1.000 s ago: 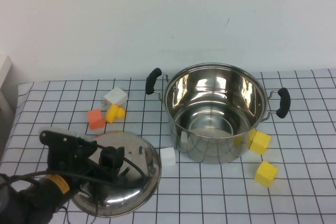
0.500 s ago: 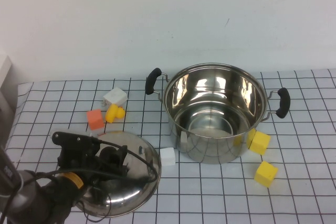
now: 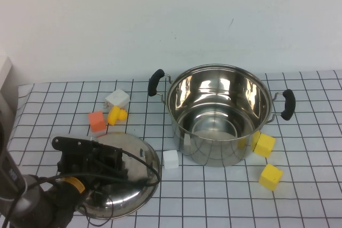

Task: Cover the pot
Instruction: Pick up the pot lid, then place the pot lid on the pot

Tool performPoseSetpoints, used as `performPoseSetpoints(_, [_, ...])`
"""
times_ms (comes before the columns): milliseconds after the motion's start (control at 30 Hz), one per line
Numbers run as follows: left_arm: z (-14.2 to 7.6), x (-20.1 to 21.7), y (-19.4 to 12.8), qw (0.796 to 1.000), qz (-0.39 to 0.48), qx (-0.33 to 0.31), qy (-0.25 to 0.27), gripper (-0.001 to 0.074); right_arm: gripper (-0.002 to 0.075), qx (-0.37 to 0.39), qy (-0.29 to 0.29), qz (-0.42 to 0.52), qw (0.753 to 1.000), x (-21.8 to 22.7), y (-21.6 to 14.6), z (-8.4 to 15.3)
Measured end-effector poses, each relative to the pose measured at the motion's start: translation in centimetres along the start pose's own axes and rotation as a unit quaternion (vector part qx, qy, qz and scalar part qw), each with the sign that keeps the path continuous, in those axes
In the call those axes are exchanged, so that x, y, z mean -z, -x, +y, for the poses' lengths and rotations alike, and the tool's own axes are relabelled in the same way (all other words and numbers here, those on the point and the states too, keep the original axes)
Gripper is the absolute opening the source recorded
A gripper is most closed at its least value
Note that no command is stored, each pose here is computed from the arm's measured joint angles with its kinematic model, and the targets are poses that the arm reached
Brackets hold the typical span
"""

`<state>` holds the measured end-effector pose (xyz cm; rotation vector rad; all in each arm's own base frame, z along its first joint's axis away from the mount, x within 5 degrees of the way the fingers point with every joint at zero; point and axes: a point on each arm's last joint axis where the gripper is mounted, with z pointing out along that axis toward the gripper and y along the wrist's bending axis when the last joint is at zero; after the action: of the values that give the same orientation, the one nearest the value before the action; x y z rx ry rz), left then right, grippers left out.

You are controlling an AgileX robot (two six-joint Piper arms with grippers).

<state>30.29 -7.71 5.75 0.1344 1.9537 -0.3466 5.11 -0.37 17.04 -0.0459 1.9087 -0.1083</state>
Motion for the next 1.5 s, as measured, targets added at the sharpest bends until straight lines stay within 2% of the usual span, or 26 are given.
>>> performPoseSetpoints(233, [0.0,0.3,1.2,1.0,-0.011,-0.007,0.012,0.0321,0.0009,0.0,0.0,0.0,1.0,0.0,0.0,0.0])
performPoseSetpoints(433, [-0.7,2.2,6.5,0.997,-0.059,-0.046,0.022,0.0321,0.0009,0.0,0.0,0.0,1.0,0.0,0.0,0.0])
performPoseSetpoints(633, [-0.9,5.6,11.7,0.988,-0.109,-0.08,0.071,0.0321,0.0009,0.0,0.0,0.0,1.0,0.0,0.0,0.0])
performPoseSetpoints(767, [-1.9,6.7,15.4,0.988,-0.122,-0.079,0.055,0.0321,0.0009,0.0,0.0,0.0,1.0,0.0,0.0,0.0])
performPoseSetpoints(933, [-4.6,6.1,20.0,0.989,-0.133,-0.06,-0.03,0.0321,0.0009,0.0,0.0,0.0,1.0,0.0,0.0,0.0])
performPoseSetpoints(1100, [-8.8,3.8,22.8,0.981,-0.14,-0.051,-0.125,0.0321,0.0009,0.0,0.0,0.0,1.0,0.0,0.0,0.0])
performPoseSetpoints(1200, [-12.0,1.6,22.5,0.977,-0.113,-0.074,-0.165,0.0321,0.0009,0.0,0.0,0.0,1.0,0.0,0.0,0.0])
performPoseSetpoints(1333, [-15.4,-1.6,21.1,0.975,-0.07,-0.102,-0.184,0.0321,0.0009,0.0,0.0,0.0,1.0,0.0,0.0,0.0])
performPoseSetpoints(1500, [-17.4,-4.4,19.9,0.973,-0.048,-0.106,-0.198,0.0321,0.0009,0.0,0.0,0.0,1.0,0.0,0.0,0.0])
